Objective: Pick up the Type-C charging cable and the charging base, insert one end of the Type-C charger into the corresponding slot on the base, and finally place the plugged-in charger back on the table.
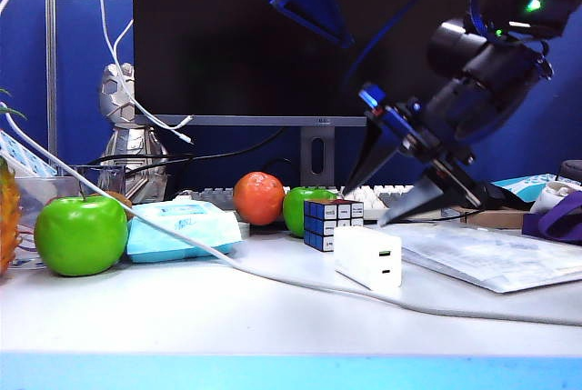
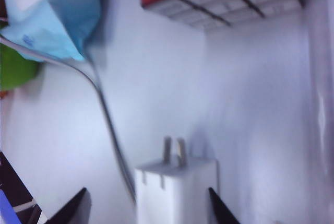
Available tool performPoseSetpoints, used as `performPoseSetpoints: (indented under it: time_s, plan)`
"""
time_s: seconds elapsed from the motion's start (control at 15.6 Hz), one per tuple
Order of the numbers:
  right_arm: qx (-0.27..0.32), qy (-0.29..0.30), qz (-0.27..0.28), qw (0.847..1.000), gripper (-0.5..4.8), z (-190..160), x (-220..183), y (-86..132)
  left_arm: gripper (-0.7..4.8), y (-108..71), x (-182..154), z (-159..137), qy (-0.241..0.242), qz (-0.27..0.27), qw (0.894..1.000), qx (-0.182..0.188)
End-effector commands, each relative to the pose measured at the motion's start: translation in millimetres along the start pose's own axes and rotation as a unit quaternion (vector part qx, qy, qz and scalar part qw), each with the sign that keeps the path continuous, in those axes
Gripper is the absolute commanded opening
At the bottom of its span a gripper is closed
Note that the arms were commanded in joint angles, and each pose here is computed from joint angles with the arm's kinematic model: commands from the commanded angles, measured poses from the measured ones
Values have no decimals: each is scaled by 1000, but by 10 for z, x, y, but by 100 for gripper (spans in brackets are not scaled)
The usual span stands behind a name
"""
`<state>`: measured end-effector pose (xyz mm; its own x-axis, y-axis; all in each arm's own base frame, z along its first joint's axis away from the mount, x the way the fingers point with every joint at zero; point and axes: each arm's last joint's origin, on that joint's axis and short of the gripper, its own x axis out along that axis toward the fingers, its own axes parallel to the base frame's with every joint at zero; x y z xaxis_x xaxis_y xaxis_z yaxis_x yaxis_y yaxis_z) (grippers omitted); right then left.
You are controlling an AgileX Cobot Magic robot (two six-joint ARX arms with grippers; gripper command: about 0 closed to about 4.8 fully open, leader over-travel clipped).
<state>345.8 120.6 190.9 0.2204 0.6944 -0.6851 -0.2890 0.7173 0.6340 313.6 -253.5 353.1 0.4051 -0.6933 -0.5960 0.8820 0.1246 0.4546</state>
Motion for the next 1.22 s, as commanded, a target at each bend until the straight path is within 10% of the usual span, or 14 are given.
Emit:
performPoseSetpoints:
  time_s: [0.06,0.39,0.83,1.22]
  plan:
    - [-37,-30,-12,999,289,100,-148,118,479,-78,-15,-22,-13,-61,998,14]
    - [-44,-88,-156,983,289,122,-646,173,479,-204,165,-188,18,-147,989,2]
    - [-92,-254,-148,951,288,66,-1572,557,479,-320,759,-507,21,-227,974,3]
    - [-108,-275,-136,945,288,-33,-1751,712,479,-475,1377,-781,5,-260,966,-5]
